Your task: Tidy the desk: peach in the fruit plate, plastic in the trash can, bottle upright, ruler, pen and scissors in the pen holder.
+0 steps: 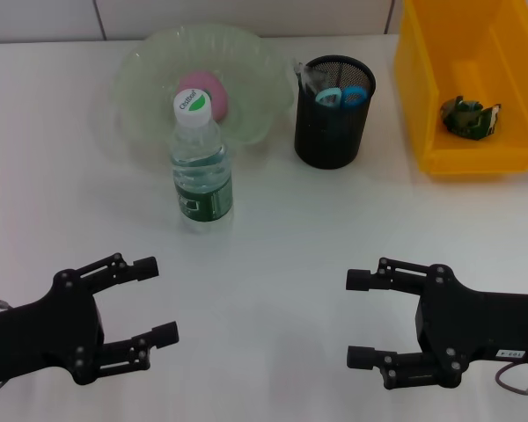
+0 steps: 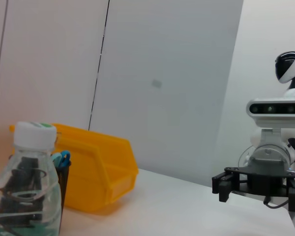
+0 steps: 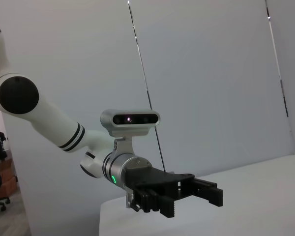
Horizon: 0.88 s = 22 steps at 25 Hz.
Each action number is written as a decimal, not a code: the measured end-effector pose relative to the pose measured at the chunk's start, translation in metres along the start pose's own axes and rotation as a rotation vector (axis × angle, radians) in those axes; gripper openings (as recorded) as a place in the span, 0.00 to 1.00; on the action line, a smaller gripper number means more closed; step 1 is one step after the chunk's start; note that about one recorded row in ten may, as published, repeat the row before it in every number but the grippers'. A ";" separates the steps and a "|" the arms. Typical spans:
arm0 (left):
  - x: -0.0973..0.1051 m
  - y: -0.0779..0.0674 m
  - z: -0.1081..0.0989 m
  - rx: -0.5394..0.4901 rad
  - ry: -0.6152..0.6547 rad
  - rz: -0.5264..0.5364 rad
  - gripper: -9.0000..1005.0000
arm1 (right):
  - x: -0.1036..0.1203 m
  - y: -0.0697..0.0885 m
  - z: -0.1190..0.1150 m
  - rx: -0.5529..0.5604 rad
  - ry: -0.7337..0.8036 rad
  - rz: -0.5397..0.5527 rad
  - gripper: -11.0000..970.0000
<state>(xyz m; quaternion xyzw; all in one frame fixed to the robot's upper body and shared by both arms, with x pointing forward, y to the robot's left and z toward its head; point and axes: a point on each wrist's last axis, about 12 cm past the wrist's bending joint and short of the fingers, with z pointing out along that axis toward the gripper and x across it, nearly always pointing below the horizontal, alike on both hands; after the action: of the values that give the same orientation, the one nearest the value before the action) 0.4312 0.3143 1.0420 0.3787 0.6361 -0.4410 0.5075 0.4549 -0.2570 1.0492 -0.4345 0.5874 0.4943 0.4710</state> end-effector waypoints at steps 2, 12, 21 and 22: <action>0.000 0.000 0.000 0.000 0.000 0.000 0.83 | 0.000 0.000 0.000 0.001 -0.001 0.000 0.85; -0.002 0.000 -0.001 0.000 -0.022 0.003 0.83 | -0.001 -0.001 0.003 0.000 -0.016 0.002 0.85; -0.004 0.000 -0.002 -0.002 -0.031 0.006 0.83 | -0.002 -0.002 0.004 -0.005 -0.017 0.001 0.85; -0.004 0.000 -0.002 -0.002 -0.032 0.006 0.83 | -0.002 -0.002 0.004 -0.005 -0.017 0.000 0.85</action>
<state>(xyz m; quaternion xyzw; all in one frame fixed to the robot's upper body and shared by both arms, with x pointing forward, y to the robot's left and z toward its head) 0.4312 0.3161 1.0460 0.3729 0.6274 -0.4448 0.5191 0.4582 -0.2529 1.0508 -0.4313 0.5821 0.4997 0.4748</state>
